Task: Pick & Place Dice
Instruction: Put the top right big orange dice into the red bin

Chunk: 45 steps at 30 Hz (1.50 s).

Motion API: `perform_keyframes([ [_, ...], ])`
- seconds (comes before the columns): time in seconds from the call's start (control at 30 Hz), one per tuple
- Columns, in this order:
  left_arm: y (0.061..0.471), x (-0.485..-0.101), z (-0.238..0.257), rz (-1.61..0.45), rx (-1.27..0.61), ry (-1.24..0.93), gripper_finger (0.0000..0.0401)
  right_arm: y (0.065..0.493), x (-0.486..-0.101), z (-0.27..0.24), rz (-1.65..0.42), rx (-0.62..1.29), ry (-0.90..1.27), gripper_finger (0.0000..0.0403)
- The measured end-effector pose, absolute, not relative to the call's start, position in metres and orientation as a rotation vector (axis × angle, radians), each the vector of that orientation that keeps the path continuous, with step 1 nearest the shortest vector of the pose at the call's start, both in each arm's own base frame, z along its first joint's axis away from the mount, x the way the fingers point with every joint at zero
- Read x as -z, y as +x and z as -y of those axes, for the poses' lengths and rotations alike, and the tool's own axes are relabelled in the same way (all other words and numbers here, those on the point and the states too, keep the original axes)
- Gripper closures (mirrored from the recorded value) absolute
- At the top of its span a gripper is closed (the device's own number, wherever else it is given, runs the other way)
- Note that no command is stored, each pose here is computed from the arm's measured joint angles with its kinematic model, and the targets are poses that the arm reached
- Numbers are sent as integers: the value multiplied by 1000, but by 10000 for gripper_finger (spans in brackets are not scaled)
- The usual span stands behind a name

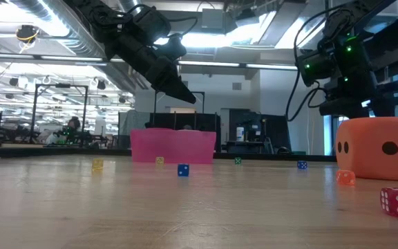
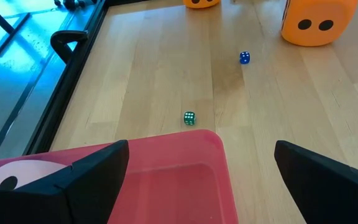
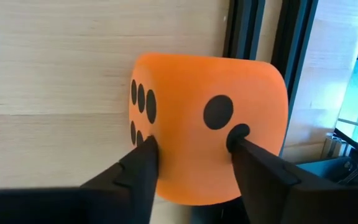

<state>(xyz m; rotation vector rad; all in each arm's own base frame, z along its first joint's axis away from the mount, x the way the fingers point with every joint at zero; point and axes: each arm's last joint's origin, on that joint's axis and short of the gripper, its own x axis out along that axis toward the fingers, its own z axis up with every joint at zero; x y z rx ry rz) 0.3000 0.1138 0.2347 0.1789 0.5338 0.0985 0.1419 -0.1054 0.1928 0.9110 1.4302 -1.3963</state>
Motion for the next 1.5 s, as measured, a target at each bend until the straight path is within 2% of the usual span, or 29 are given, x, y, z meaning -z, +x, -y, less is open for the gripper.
perform_keyframes([
  [0.37,300,-235,-114,-534,-99,179,1,143,-193,106,-1445,1360,874,265],
  [0.63,300,-235,-114,-534,-99,179,1,144,-193,105,-1468,1319,818,312],
  [0.9,300,-235,-114,-533,-100,179,1,153,-200,100,-1498,1213,733,318],
  [1.17,301,-237,-114,-501,-116,146,1,166,-218,105,-1425,1145,723,320],
  [1.5,302,-238,-115,-495,-122,137,1,173,-222,109,-1379,1081,677,320],
])
